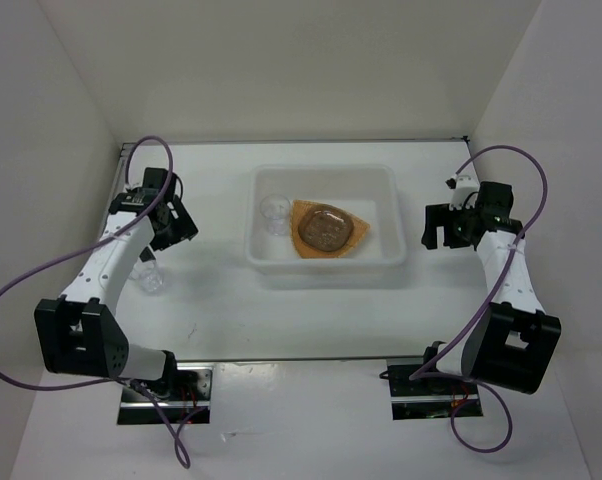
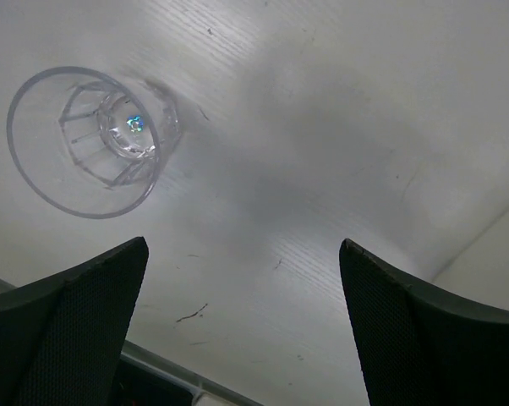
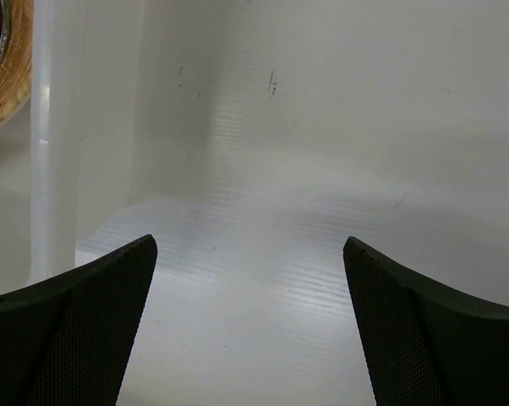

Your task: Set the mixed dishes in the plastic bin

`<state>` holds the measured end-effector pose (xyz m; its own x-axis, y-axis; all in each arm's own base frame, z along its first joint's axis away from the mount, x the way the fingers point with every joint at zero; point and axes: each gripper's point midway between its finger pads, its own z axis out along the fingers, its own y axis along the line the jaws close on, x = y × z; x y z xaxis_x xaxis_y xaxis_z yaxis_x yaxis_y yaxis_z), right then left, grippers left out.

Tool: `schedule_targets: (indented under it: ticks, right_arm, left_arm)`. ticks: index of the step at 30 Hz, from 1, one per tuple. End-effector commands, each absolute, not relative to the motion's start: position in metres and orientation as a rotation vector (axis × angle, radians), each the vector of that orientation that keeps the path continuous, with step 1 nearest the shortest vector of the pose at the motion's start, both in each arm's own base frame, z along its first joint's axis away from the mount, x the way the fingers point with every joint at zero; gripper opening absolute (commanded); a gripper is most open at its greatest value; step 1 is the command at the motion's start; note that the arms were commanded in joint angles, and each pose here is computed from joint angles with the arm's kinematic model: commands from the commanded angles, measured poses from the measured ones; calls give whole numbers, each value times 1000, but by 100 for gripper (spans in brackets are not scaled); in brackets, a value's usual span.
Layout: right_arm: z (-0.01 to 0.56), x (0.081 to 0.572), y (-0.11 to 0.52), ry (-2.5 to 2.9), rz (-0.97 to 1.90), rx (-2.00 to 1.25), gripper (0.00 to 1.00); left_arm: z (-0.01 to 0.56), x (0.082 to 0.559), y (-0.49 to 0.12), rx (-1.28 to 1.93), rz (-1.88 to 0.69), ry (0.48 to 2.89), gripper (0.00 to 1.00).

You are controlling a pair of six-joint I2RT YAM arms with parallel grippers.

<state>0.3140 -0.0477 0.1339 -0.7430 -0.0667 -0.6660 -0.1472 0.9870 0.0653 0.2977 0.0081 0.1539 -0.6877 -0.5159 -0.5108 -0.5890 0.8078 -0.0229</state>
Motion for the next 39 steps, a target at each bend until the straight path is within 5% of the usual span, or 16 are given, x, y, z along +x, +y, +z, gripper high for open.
schedule_targets:
  ticks: [1,19,22,26,27,28,31,39]
  right_arm:
    - [133,319,-40,2391,160,-200,95]
    - [136,319,-40,2383,156,-201,95]
    - [136,319,-41,2382,152,-212,95]
    - [136,321,-43,2385,139,-208,95]
    - [135,319,-43,2394,144,-206,95]
    - [135,319,-45,2396,129,-214,95]
    - [135,319,-45,2396,129,-214,95]
    - [135,319,-45,2396,129,-214,95]
  left_arm:
    - [160,313,14,-877,109,2406,100]
    - [70,306,62,-922,248,2560,99]
    - [61,303,65,-925,265,2592,87]
    - [68,307,62,-905,223,2575,38]
    - [70,310,62,-904,220,2566,14]
    - [79,314,63,-901,214,2548,5]
    - [104,322,66,-894,208,2493,0]
    - [324,383,19,-562,-175,1940,0]
